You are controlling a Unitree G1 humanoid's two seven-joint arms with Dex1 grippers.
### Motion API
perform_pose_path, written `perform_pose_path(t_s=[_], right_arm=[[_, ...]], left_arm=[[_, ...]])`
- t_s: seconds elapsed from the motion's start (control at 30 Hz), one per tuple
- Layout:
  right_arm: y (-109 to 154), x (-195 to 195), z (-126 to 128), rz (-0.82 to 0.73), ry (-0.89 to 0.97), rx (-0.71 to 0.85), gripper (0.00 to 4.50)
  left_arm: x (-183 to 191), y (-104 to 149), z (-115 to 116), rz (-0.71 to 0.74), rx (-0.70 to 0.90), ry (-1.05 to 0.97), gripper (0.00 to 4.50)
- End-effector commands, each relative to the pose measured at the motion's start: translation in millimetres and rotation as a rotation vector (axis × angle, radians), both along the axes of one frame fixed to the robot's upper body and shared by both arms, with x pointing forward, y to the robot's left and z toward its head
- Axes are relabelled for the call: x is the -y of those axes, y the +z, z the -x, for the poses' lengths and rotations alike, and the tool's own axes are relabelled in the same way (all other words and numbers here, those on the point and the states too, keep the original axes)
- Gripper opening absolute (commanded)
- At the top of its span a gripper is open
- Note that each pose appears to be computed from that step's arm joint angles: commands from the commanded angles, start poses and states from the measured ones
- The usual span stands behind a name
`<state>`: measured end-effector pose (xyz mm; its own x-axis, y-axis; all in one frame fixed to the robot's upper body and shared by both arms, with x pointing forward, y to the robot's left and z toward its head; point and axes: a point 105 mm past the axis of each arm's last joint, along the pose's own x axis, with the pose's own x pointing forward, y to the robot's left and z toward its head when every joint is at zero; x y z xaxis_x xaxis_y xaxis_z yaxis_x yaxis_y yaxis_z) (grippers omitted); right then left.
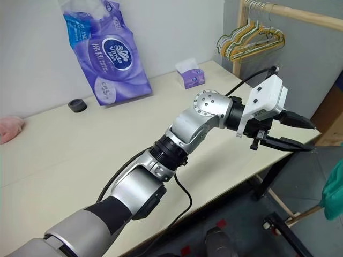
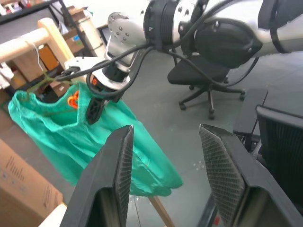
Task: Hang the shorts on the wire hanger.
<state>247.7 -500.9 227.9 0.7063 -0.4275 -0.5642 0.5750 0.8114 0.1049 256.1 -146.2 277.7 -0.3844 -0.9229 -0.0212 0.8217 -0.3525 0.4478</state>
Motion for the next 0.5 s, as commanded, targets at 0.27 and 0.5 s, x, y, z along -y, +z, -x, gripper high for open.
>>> perform_pose_path(t_s=[0.27,0.5], right_arm=[[59,-8,9,0.130,0.002,0.134,4.48],[80,-24,18,0.448,-0.017,0.122,4.48]], left_arm=[[25,30,27,0.119,-0.041,-0.027,2.33],[29,34,22,0.134,-0.078,0.034,2.33]])
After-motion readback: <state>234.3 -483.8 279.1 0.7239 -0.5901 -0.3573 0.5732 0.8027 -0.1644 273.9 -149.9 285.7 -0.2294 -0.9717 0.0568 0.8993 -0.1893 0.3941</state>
